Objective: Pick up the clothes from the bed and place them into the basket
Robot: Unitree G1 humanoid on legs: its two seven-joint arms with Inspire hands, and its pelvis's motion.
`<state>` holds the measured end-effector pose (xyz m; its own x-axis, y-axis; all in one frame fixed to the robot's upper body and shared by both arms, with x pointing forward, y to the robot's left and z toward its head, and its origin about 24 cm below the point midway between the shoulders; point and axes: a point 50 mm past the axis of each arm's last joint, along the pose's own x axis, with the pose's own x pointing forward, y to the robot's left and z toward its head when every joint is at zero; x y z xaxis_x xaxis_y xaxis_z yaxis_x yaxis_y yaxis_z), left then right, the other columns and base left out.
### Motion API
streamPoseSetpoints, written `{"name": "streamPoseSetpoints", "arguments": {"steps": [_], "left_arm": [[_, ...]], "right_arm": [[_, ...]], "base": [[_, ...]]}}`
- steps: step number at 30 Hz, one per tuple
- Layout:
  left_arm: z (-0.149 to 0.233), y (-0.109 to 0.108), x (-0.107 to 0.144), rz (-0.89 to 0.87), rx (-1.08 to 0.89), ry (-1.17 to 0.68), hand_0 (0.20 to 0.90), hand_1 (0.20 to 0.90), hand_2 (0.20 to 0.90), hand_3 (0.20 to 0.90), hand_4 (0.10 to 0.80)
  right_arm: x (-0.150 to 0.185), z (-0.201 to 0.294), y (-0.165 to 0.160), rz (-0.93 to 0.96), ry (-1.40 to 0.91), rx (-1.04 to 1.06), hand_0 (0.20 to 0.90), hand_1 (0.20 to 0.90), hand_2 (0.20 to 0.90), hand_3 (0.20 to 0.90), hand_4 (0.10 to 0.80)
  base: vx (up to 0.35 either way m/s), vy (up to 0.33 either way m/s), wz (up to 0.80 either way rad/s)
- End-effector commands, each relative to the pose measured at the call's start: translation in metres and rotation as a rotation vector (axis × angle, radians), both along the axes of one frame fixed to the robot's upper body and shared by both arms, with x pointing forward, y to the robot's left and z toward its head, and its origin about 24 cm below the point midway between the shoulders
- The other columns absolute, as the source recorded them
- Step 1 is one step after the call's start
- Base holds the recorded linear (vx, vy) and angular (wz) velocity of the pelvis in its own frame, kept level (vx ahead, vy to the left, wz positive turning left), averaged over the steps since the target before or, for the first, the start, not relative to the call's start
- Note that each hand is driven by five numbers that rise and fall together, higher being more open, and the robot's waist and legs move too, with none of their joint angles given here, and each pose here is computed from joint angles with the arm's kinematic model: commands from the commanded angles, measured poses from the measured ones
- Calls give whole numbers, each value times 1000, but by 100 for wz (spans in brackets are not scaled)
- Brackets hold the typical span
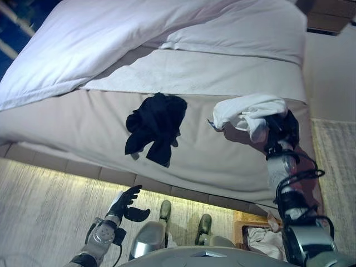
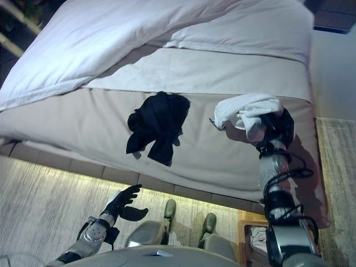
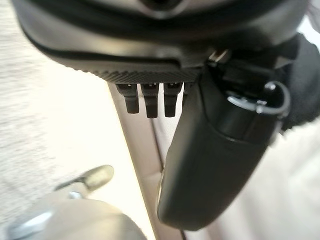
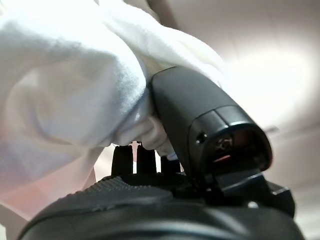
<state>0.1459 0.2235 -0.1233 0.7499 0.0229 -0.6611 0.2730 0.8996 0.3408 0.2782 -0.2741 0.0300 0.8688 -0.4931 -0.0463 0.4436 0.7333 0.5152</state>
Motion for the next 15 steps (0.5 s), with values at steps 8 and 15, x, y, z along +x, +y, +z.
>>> {"name": "streamPoseSetpoints", "arguments": {"steps": [8,15], "left_arm": [[-14,-10,-27,-12,-48,78,900,900,900,900,800],[-10,14,-16,-12,28,115,900,900,900,900,800]], "right_arm": [[-33,49,-25,-235,-341,-79,300,300,300,200,100],[-51,25,-52,-442,-181,11,300,300,300,200,100]], "base": [[-28,90,-69],[-25,115,-61]]}}
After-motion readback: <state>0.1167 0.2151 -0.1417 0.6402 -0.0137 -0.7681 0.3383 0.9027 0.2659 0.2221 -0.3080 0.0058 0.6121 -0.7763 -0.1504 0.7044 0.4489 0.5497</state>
